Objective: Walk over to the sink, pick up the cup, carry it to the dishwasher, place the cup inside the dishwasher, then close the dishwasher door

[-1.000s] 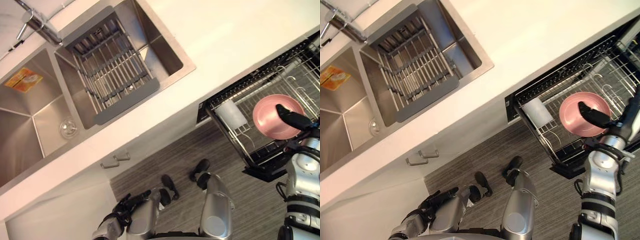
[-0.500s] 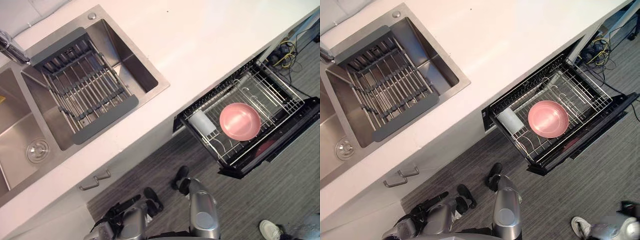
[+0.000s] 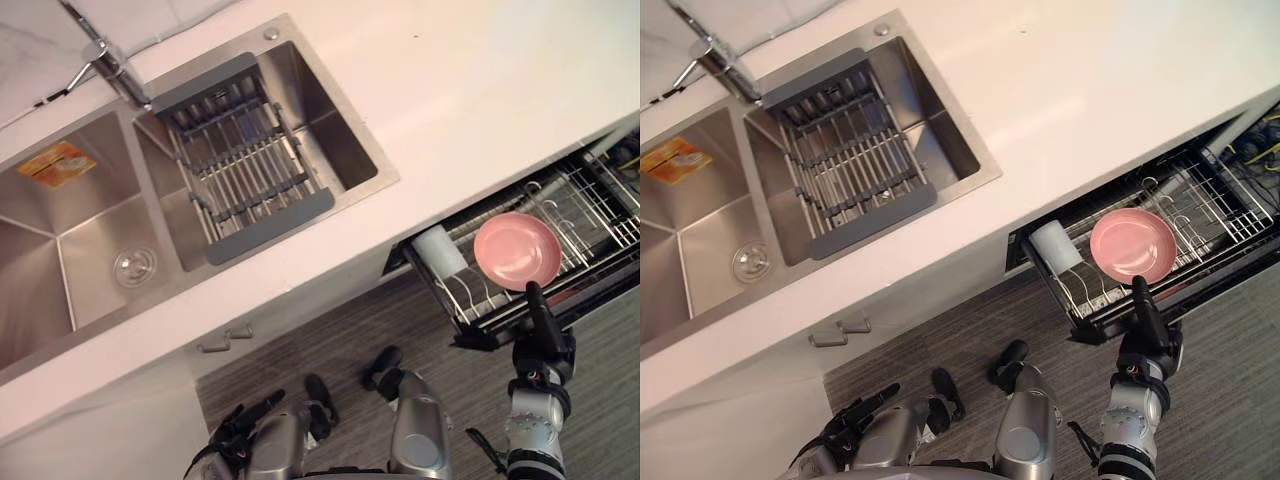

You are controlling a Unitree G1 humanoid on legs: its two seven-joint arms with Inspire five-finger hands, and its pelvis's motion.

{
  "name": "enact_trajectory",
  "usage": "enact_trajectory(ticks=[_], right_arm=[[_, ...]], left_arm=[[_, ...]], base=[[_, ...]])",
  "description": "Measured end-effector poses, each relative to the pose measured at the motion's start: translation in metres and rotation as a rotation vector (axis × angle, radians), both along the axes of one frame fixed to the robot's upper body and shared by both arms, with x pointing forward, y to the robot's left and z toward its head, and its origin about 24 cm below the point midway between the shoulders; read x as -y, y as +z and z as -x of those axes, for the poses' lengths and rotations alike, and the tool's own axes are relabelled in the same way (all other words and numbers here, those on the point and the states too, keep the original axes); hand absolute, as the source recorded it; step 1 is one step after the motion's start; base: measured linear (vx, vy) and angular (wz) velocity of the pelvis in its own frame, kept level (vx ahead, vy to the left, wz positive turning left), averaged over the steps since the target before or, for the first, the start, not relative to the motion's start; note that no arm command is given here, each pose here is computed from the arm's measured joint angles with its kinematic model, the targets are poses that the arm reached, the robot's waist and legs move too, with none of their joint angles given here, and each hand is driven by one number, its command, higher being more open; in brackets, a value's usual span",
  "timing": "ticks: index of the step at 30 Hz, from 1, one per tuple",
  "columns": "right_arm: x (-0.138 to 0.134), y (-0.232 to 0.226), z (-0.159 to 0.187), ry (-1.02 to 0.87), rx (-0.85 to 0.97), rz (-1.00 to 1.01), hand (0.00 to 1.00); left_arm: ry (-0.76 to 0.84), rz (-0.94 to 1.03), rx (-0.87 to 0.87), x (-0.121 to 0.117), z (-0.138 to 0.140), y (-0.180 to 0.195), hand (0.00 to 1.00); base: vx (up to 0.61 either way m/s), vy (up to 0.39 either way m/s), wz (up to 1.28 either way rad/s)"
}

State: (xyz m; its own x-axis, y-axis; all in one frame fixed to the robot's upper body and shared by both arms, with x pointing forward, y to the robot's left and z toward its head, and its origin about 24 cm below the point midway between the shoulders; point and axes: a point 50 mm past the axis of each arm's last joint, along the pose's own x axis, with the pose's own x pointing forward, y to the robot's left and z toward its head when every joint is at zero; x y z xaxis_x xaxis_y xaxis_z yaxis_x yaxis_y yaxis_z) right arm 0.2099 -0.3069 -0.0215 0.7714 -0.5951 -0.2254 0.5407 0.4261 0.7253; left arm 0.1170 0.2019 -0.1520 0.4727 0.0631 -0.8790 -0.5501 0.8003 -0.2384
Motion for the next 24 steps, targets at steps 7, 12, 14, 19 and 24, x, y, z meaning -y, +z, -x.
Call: enact_trajectory(ticks=[7,12,14,19,24], right_arm=[[0.014,0.041,-0.051,0.082,0.085,0.038,1.00],[0.015,0.068,-0.083,0.149,0.154,0.049,1.00],[0.006,0.068,-0.088,0.199,0.175,0.037,1.00],[-0.005,0.075,-0.097,0.239,0.218,0.029,1.00],[-0.036,0.081,-0.106,0.471,0.116,0.318,1.00]], left_arm=[[-0.009,0.006,-0.031,-0.001,0.020,-0.005,1.00],[-0.023,0.036,0.022,0.000,0.016,-0.003,1.00],[-0.021,0.046,0.041,0.000,0.011,-0.002,1.00],[-0.030,0.090,0.096,0.005,0.003,0.001,1.00],[0.041,0.242,0.226,0.010,-0.007,0.007,1.00]], base=[[0.01,0.036,0.32],[0.01,-0.021,0.27],[-0.02,-0.057,0.06],[-0.05,-0.098,-0.03],[-0.05,-0.210,-0.25]])
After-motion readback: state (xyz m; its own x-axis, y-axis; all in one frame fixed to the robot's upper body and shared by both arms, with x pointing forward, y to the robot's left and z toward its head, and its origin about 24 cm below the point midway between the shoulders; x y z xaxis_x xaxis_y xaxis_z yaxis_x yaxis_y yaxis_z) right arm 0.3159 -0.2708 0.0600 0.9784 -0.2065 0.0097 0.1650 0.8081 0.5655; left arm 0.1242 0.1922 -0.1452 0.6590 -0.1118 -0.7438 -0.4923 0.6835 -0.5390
